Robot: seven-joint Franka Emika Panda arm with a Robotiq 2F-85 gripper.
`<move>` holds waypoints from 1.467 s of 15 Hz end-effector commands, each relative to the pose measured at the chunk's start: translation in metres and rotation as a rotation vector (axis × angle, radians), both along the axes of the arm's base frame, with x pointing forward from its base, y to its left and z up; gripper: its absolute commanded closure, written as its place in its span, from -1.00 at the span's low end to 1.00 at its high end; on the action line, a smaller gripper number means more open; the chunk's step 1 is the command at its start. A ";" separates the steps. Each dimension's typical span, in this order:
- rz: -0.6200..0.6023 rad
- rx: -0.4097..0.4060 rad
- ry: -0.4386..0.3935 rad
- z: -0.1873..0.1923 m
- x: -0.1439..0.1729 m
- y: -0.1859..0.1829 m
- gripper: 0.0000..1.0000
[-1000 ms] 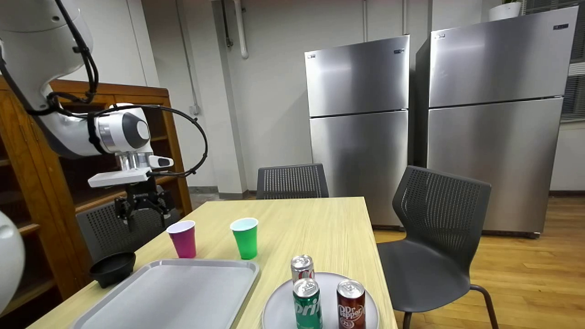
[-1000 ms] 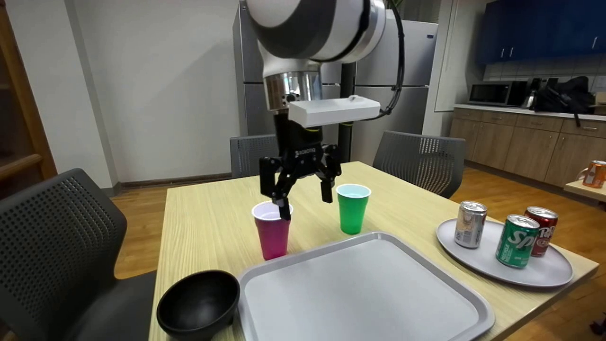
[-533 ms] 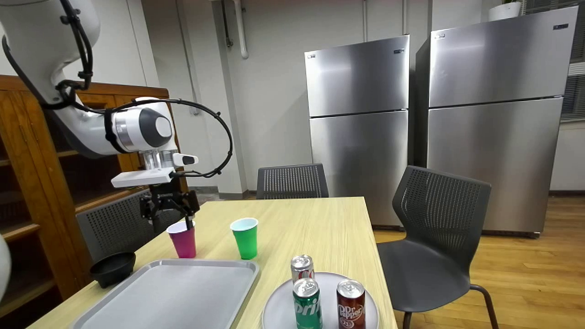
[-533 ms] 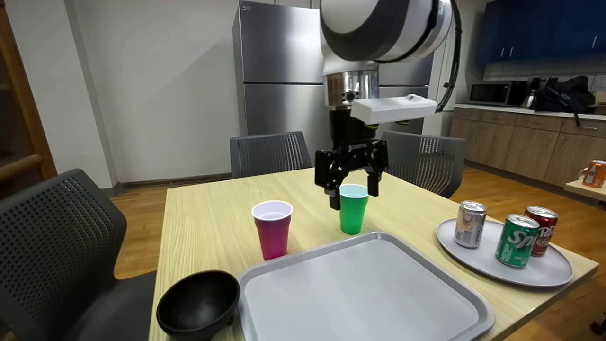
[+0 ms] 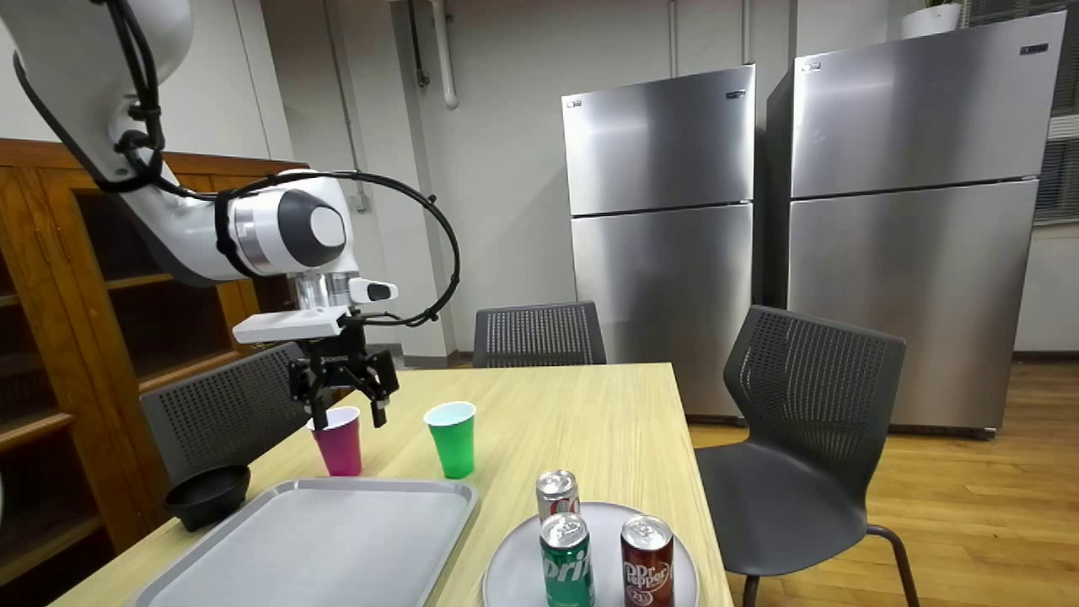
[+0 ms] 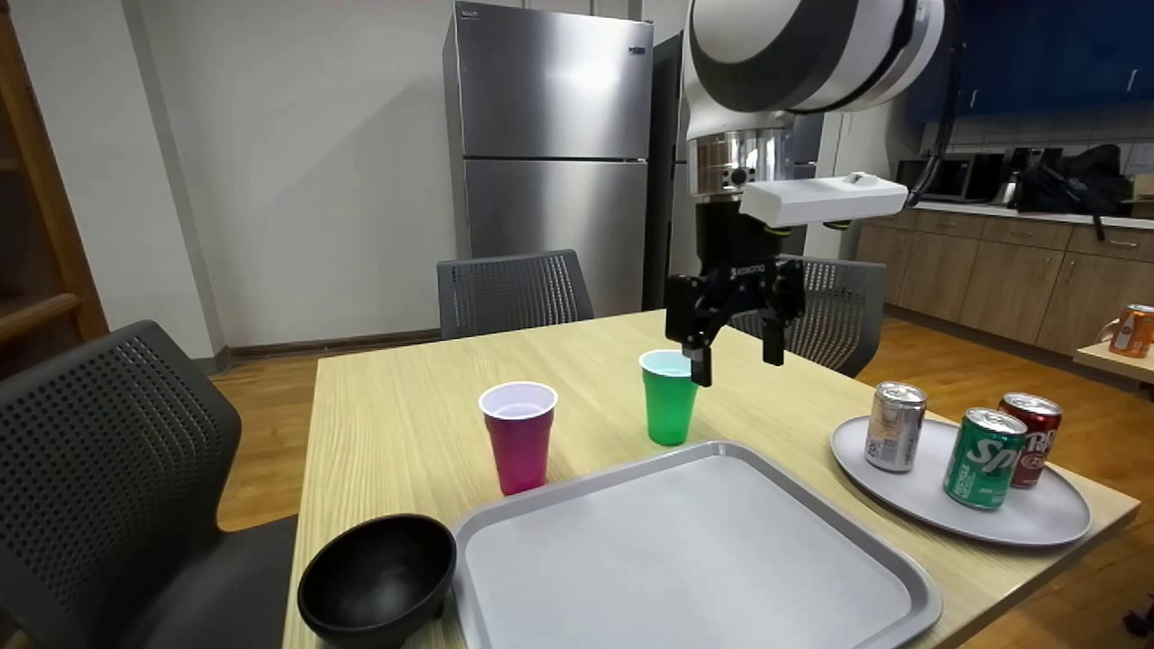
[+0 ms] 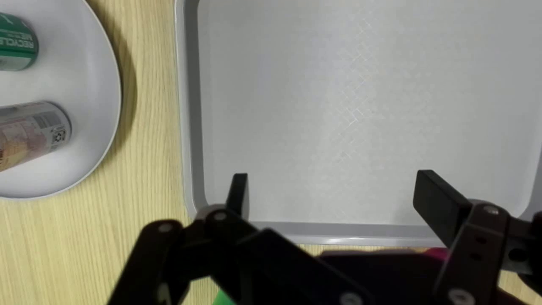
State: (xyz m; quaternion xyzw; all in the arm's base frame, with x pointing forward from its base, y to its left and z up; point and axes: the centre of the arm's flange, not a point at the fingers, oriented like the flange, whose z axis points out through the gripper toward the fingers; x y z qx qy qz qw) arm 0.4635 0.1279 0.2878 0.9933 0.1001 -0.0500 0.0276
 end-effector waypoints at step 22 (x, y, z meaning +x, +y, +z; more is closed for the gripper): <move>0.128 -0.017 -0.181 0.030 0.034 -0.138 -1.00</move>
